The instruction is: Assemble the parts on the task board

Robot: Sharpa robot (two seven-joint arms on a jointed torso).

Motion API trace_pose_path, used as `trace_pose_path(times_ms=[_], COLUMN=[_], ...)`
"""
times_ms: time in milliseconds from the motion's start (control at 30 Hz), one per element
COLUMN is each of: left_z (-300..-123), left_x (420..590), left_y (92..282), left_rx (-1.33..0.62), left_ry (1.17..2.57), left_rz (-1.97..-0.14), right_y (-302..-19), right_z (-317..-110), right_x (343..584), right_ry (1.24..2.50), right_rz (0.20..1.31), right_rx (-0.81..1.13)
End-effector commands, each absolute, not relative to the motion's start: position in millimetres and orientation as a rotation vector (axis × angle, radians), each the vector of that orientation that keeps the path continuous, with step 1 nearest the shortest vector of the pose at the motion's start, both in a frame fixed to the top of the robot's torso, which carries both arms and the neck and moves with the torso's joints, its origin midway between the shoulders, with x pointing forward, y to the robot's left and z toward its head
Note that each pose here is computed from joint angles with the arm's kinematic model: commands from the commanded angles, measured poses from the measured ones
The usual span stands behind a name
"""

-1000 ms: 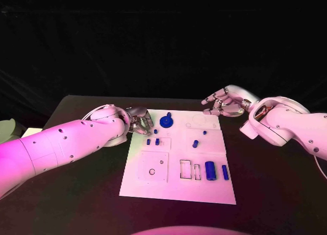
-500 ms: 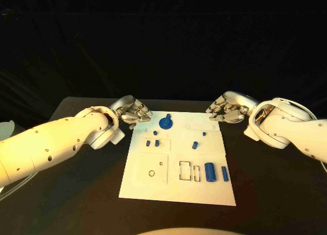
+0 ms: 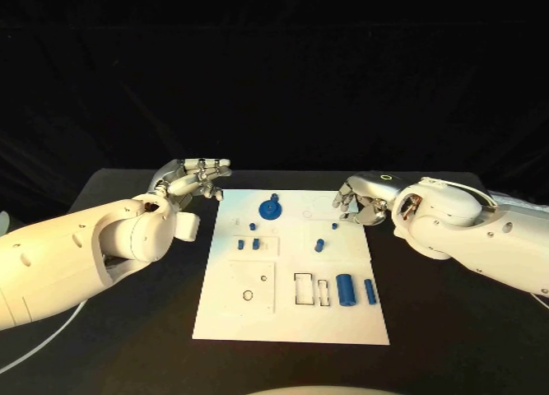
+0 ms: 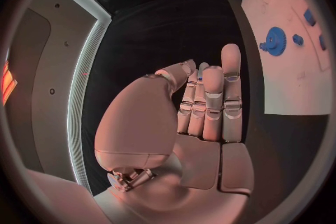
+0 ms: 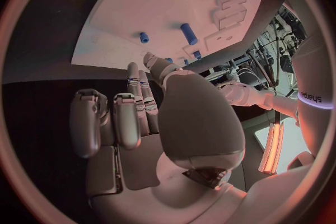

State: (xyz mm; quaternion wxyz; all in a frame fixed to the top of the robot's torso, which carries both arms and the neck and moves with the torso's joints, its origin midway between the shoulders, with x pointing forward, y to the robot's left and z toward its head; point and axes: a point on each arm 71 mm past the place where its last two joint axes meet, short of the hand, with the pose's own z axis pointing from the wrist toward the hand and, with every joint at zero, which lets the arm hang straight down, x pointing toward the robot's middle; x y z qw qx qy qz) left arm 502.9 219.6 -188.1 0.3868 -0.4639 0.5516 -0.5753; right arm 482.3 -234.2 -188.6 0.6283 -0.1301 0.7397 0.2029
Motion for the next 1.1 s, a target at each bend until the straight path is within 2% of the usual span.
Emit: trace_pose_path(times_ms=[33,1100], left_z=[-186.0,-184.5], left_x=[499.5,493.1], left_y=[216.4,212.8], left_rx=[-1.268,-1.265], left_ry=[1.339,1.353], left_rz=[-1.568,-1.615], right_y=[-231.6,-212.1], right_z=[-196.4,-224.6], right_x=[482.0,480.7], right_ry=[1.711,1.800], right_rz=[0.369,0.373], right_rx=[-0.387,-0.453])
